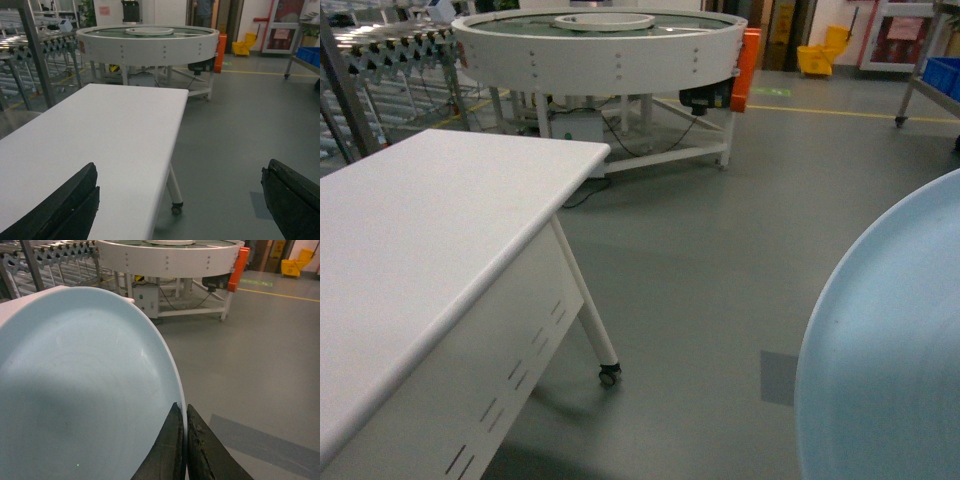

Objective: Place blue tray on left shelf second layer neatly

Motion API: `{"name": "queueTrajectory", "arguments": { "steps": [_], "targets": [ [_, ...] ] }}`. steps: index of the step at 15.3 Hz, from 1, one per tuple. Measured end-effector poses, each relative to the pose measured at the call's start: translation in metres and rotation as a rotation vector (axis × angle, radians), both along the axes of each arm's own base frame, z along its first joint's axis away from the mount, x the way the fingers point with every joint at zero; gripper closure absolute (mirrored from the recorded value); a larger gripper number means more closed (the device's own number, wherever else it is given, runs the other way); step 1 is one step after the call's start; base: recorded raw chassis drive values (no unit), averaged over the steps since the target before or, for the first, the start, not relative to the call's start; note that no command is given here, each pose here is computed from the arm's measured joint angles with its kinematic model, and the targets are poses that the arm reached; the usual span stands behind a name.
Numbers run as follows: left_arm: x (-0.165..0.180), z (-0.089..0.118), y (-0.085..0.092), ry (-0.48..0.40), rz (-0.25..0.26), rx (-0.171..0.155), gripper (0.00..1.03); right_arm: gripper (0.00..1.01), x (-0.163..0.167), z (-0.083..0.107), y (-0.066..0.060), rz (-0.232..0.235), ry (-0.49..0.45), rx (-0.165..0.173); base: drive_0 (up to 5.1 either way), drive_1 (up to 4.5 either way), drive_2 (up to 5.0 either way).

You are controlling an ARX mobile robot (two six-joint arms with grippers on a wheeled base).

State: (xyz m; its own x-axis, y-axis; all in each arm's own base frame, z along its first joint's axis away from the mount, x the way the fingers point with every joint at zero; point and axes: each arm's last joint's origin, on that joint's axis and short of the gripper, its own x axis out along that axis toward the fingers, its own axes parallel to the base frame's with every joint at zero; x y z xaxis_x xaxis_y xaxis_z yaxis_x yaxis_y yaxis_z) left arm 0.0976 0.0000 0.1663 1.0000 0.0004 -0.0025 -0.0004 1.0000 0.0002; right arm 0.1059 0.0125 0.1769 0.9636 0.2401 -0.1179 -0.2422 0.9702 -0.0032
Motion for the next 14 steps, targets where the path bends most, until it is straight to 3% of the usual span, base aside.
{"name": "queueTrajectory", "arguments": {
  "steps": [7, 14],
  "targets": [
    [0.0, -0.0001, 0.0, 0.001, 0.0, 0.0, 0.05, 0.99, 0.0, -0.0001, 0.0, 0.0, 0.001, 0.0, -1.6, -1.61, -1.6],
    [0.0, 0.0, 0.0, 0.0, 0.0, 0.0, 0.05, 0.99, 0.0, 0.0002, 0.0, 0.0, -0.001, 0.0, -1.7, 2.54, -5.9]
  ]
}}
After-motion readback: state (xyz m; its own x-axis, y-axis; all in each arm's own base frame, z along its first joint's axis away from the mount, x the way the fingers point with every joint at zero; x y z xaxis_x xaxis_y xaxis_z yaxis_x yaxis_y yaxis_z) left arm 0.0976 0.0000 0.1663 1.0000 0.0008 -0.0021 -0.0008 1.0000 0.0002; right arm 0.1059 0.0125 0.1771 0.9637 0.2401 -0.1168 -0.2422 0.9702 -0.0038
